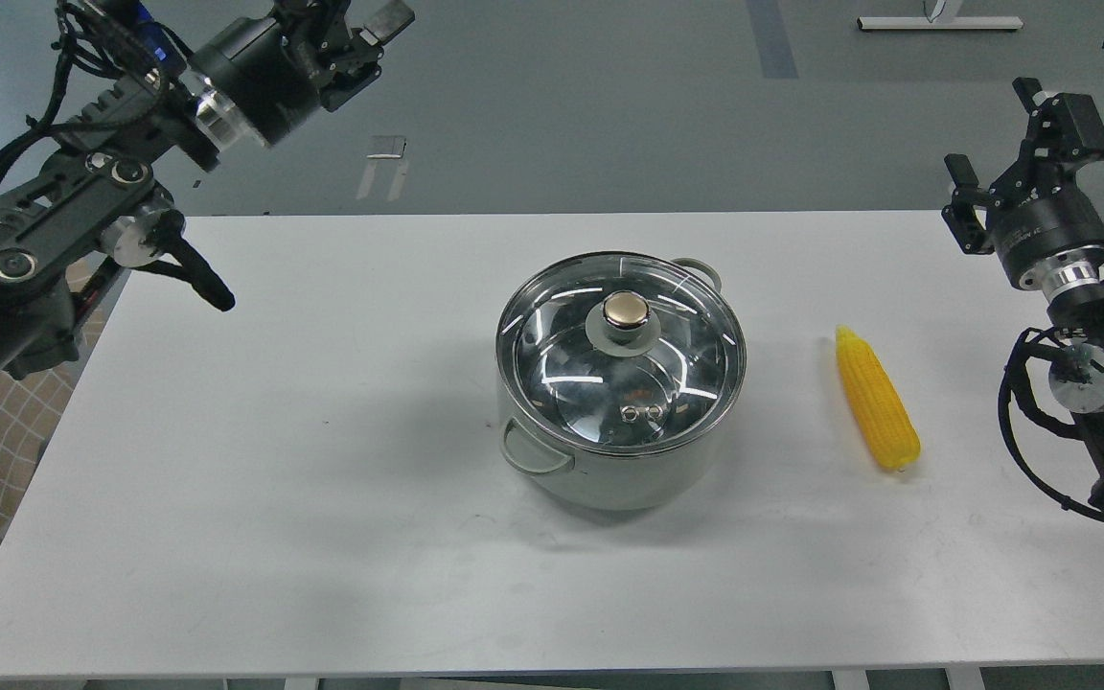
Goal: Open pot and put corn in
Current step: 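Reach the left gripper over the pot and grasp the lid's brass knob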
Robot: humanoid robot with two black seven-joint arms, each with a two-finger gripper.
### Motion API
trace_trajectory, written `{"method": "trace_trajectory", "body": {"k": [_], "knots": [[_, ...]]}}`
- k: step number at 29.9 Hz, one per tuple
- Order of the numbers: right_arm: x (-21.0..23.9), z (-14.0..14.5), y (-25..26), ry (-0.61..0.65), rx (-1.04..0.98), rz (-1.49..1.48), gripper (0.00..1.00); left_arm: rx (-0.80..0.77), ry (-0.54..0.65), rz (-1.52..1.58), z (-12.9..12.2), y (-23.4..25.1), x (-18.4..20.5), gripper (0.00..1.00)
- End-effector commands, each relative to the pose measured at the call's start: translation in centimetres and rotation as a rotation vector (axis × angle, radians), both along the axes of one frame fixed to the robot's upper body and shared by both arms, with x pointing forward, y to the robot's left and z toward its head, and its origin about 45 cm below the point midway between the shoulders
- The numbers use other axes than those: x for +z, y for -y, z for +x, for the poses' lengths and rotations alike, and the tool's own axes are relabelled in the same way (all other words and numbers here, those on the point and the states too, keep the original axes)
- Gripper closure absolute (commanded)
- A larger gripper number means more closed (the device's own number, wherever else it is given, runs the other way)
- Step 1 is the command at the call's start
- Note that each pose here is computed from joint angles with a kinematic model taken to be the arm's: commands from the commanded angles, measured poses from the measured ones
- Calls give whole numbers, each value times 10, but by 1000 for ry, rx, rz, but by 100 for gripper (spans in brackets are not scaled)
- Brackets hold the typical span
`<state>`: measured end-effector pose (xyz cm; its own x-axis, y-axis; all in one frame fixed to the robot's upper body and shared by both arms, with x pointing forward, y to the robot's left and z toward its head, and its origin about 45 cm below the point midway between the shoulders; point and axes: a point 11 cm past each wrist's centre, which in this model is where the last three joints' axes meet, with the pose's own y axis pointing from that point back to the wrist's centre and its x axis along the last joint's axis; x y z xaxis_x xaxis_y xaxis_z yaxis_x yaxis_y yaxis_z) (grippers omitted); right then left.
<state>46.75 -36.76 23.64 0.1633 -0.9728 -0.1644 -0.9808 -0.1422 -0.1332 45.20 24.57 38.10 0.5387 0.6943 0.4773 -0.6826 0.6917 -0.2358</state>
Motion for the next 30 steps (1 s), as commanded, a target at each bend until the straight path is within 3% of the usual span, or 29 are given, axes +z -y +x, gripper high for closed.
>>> {"method": "trace_trajectory", "body": {"k": [1, 5, 12, 18, 30], "knots": [[-1, -1, 1, -2, -2, -3, 0, -60, 214, 229, -20, 36, 15, 2], [0, 0, 1, 0, -2, -4, 0, -189, 498, 566, -55, 84, 5, 2], [0, 0, 0, 0, 0, -3, 0, -280, 741, 906, -67, 120, -41, 2], [-1, 0, -2, -1, 8, -7, 0, -377, 714, 1028, -69, 135, -102, 2], [-5, -1, -7, -15, 25, -23, 0, -389, 625, 1042, -64, 141, -150, 4]]}}
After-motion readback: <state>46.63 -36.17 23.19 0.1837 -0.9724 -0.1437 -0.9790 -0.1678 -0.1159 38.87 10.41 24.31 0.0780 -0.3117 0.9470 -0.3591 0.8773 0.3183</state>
